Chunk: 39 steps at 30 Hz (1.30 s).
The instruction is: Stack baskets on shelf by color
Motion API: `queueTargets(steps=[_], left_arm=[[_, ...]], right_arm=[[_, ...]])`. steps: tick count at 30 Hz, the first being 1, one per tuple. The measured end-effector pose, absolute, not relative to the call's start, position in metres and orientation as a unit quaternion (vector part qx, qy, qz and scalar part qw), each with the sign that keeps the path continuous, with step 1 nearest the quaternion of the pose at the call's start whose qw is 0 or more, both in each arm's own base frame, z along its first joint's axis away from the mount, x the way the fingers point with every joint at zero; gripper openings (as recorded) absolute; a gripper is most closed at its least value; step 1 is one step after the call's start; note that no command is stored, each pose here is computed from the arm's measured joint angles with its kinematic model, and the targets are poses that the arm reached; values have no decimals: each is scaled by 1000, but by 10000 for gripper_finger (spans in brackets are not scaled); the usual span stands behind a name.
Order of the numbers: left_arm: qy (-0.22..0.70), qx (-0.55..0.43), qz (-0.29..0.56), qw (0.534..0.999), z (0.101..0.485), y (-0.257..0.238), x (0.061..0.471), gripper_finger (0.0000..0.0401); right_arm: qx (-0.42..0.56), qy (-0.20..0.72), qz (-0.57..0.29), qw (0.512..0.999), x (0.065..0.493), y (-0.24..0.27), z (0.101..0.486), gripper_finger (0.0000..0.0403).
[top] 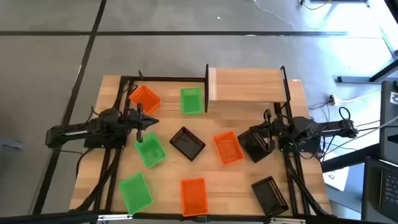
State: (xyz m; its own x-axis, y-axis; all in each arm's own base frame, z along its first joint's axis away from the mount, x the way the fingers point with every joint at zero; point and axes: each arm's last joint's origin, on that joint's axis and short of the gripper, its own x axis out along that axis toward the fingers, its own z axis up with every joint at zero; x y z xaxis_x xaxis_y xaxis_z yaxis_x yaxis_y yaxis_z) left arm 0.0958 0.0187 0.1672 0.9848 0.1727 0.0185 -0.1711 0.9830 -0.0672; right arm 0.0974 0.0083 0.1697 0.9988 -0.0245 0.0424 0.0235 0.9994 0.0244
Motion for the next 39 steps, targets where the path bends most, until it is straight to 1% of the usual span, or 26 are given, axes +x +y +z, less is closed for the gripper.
queueTargets(steps=[30,35,37,39], left_arm=[[-12,-33,86,996,167,19,96,0],[-12,-33,86,996,167,19,96,0],[-12,-33,86,996,167,19,96,0],[-12,-33,86,996,167,19,96,0]], right_arm=[[10,-22,-13,1000,97,8,170,3],[-50,-59,-17,997,97,8,177,3],[-51,-70,-15,996,97,8,179,3],[-32,-72,-12,997,97,8,180,3]])
